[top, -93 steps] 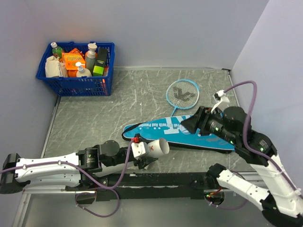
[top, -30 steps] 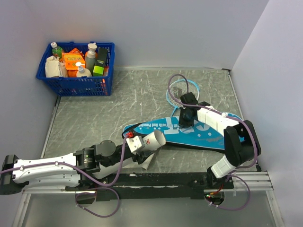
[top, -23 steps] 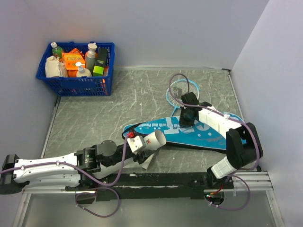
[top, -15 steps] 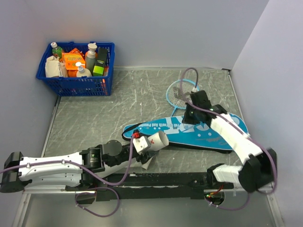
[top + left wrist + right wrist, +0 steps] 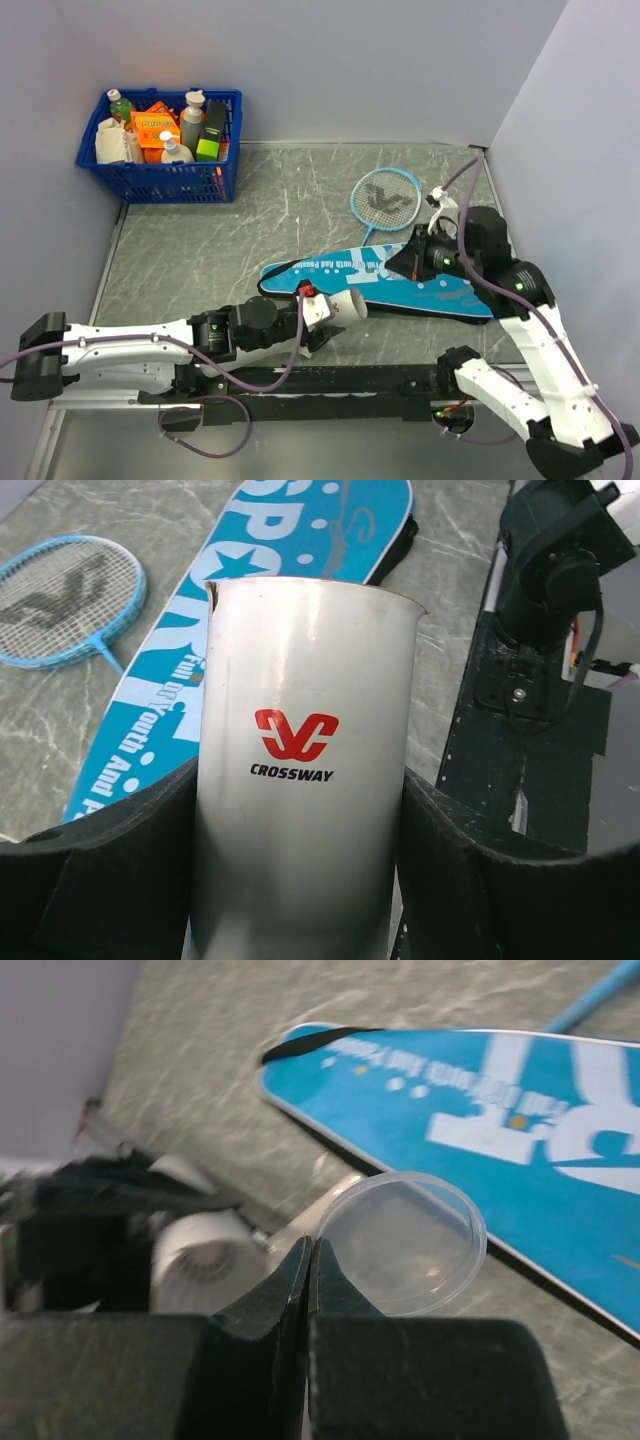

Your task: Pack up the badminton gear

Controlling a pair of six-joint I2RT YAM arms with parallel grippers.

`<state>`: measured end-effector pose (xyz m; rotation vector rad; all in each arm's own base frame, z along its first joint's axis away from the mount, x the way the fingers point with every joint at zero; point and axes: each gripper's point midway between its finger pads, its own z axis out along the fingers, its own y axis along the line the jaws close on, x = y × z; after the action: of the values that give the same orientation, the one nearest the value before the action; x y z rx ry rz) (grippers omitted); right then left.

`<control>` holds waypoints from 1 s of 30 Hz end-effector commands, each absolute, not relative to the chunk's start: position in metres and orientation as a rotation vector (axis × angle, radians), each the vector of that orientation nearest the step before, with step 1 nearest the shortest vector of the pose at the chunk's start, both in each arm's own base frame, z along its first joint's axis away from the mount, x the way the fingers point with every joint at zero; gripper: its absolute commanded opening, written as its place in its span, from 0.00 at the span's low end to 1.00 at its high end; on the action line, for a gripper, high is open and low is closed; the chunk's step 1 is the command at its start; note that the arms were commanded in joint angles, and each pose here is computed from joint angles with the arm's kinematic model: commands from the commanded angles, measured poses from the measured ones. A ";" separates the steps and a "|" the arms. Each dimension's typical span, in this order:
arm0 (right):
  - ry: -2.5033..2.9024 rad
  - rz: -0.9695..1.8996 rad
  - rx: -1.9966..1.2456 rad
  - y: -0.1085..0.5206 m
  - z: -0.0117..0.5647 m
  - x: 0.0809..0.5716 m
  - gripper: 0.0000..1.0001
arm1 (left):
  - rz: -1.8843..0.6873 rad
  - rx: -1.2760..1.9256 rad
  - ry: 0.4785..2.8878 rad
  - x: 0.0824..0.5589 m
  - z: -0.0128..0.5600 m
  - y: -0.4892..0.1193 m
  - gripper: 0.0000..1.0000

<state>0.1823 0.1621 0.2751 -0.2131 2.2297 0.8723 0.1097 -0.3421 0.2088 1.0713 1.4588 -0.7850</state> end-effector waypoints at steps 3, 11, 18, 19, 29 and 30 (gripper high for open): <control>2.082 1.169 -0.480 0.183 0.320 0.124 0.00 | -0.974 1.006 1.480 0.092 0.217 -0.355 0.01; 2.010 1.365 -0.569 0.194 0.329 0.095 0.00 | -1.055 0.985 1.424 0.087 0.232 -0.352 0.01; 2.003 1.463 -0.598 0.203 0.320 0.083 0.00 | -1.099 0.983 1.393 0.083 0.241 -0.353 0.01; 2.010 1.470 -0.599 0.205 0.316 0.084 0.00 | -1.110 0.985 1.382 0.082 0.244 -0.353 0.01; 2.033 1.498 -0.632 0.220 0.308 0.079 0.00 | -1.161 0.971 1.340 0.079 0.256 -0.349 0.01; 2.036 1.501 -0.635 0.222 0.307 0.079 0.00 | -1.165 0.969 1.340 0.079 0.256 -0.349 0.01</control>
<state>0.0750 0.2129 0.3023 -0.6160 2.0842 1.4904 0.0851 -0.3447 0.2210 1.1122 1.3976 -1.0031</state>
